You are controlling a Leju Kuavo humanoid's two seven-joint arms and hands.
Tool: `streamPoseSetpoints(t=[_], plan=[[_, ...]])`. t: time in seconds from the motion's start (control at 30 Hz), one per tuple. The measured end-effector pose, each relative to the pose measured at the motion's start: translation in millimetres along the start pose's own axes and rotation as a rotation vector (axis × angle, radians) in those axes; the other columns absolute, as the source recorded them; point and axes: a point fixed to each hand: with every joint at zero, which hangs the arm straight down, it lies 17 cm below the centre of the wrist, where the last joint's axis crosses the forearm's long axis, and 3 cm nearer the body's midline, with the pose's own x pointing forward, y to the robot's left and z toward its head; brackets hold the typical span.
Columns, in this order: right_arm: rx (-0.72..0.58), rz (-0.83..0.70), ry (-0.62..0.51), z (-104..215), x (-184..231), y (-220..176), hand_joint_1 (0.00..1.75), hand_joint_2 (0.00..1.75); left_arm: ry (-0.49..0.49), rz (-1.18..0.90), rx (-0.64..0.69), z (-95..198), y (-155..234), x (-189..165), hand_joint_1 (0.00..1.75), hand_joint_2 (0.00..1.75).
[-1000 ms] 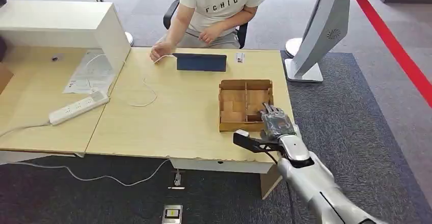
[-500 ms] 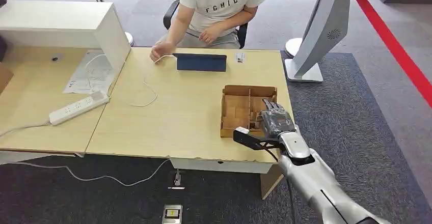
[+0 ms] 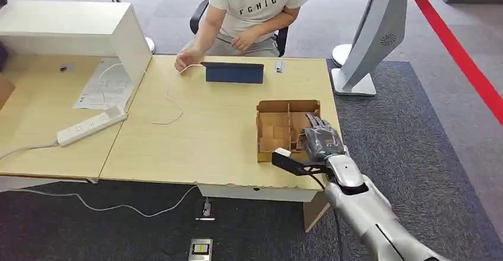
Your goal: Pass the card to the sensor for recognition and then transmit it.
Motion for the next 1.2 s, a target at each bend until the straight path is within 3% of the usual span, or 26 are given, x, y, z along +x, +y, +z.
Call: streamPoseSetpoints(t=[0.23, 0.63, 0.97, 1.2], plan=[[-0.063, -0.006, -0.042, -7.3, 10.8, -29.5, 1.75, 1.75, 0.006, 0.003, 0.009, -0.2, 1.0, -1.1, 0.00, 0.00], [-0.122, -0.046, -0.063, -9.7, 17.6, -45.9, 1.75, 1.75, 0.012, 0.005, 0.014, -0.2, -0.7, -3.1, 0.00, 0.00], [-0.255, -0.018, -0.095, -29.0, 23.5, -128.4, 1.75, 1.75, 0.008, 0.004, 0.008, 0.1, -4.7, -3.5, 0.00, 0.00], [-0.286, -0.014, -0.103, -33.1, 26.3, -150.1, 1.75, 1.75, 0.009, 0.004, 0.004, 0.3, -7.3, -4.2, 0.00, 0.00]])
